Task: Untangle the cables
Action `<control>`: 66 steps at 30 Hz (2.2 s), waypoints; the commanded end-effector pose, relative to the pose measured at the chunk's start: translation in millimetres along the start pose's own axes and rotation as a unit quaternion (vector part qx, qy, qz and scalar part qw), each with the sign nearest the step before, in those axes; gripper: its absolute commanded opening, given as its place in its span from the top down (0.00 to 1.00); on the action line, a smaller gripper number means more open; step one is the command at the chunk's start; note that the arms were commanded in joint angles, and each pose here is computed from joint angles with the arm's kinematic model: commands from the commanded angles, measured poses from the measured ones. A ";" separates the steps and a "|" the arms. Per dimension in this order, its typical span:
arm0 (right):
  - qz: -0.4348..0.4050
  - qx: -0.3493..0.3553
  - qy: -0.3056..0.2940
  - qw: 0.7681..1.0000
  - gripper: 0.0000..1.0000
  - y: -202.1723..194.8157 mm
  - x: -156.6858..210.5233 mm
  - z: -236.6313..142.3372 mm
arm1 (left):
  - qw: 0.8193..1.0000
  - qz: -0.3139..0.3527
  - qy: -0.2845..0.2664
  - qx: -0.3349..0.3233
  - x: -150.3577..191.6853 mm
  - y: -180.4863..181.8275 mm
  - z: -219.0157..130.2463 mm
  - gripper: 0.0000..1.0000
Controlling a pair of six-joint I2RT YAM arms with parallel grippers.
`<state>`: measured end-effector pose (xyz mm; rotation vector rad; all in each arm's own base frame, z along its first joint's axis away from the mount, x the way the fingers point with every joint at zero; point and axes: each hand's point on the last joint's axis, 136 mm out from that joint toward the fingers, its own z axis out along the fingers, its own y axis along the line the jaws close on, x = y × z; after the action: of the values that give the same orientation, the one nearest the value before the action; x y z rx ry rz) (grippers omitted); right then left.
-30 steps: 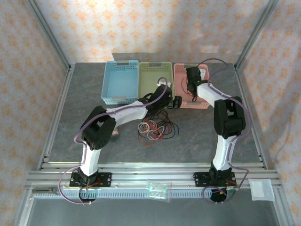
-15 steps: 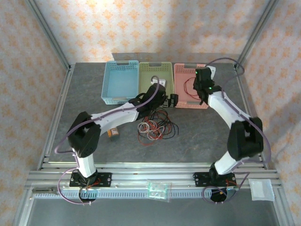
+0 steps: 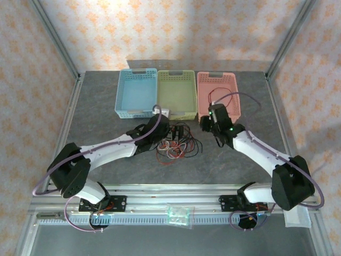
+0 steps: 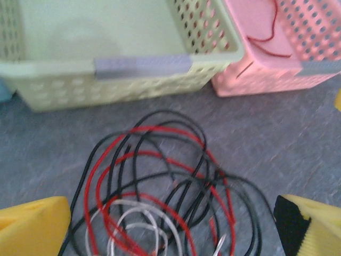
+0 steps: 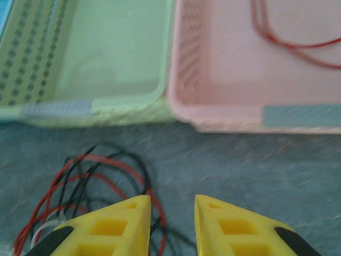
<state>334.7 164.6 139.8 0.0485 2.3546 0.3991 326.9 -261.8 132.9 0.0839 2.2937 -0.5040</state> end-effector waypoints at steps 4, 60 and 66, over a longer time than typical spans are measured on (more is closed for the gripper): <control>-0.065 -0.103 0.062 0.991 0.72 44.9 46.7 -12.1 | 0.998 -0.059 -0.028 0.027 3.5 1.5 -13.2 0.01; -0.150 -0.206 0.105 0.961 1.00 113.5 85.6 -30.8 | 0.998 -0.069 0.006 0.008 55.3 31.7 -10.3 0.01; -0.144 -0.227 0.074 0.960 1.00 124.4 65.5 -49.7 | 0.997 -0.073 -0.002 0.023 45.9 21.5 -5.5 0.01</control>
<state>240.1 275.5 141.4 -0.5696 2.3691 0.7867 285.0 -231.1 80.4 -0.0790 2.3542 -0.5956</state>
